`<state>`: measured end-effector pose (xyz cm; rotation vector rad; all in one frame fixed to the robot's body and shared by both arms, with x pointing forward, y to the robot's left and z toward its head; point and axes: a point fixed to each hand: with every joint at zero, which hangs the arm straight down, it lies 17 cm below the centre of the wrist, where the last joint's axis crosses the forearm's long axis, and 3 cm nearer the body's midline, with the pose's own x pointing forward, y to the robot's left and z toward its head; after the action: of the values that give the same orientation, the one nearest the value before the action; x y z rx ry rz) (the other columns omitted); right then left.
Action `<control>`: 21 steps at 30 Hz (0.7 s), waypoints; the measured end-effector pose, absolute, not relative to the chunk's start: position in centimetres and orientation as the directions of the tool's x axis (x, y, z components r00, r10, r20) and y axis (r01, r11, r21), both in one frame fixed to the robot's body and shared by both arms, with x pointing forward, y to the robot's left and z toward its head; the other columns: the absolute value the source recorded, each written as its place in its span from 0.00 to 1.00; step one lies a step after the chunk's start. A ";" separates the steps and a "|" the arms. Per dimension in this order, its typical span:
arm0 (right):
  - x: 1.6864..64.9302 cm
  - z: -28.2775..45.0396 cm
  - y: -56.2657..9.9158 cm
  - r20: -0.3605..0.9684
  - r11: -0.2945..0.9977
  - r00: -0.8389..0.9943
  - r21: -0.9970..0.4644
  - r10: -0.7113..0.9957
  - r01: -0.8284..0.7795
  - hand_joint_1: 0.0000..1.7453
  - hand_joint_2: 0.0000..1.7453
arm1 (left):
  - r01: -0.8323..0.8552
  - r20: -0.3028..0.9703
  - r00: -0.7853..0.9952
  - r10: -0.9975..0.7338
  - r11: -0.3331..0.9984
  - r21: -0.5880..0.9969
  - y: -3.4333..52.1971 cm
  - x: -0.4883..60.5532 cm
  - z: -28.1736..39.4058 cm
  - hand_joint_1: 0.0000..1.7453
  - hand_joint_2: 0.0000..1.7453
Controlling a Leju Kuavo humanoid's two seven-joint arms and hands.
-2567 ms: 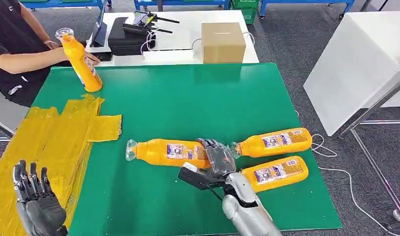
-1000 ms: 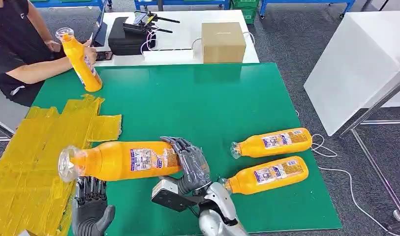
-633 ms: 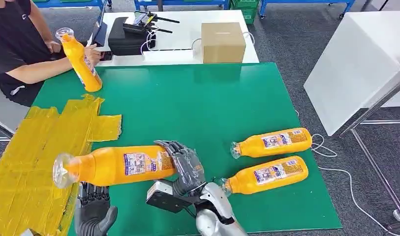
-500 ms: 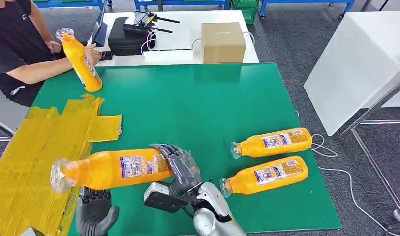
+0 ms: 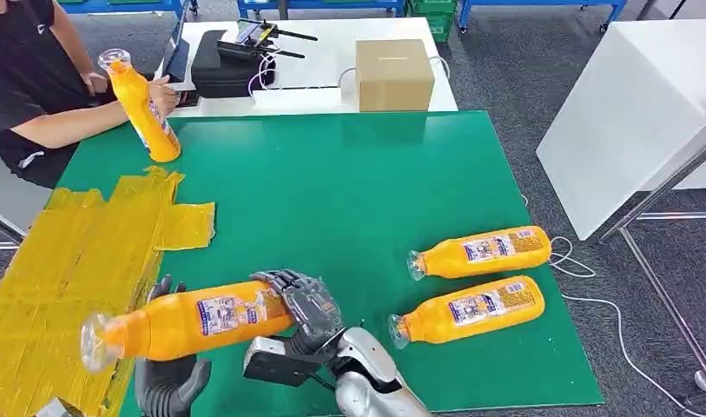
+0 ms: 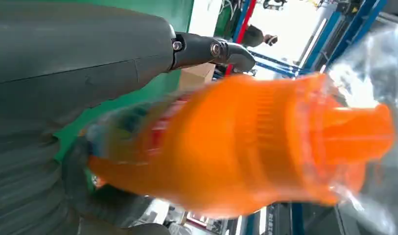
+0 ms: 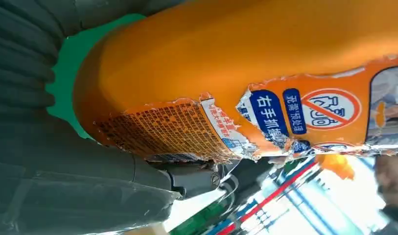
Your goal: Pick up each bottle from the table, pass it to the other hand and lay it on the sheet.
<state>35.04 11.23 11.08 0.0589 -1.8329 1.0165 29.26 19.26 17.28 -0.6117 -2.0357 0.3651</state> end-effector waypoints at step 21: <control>31.3 7.1 14.6 0.736 0.482 -0.556 -0.675 0.386 -0.559 1.00 1.00 | 0.194 0.745 -0.428 0.511 0.857 -0.477 20.8 29.4 15.9 0.00 1.00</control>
<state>31.27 14.55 7.15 0.1469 -1.7735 1.2404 29.40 20.77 15.91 -0.5164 -2.0144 0.3924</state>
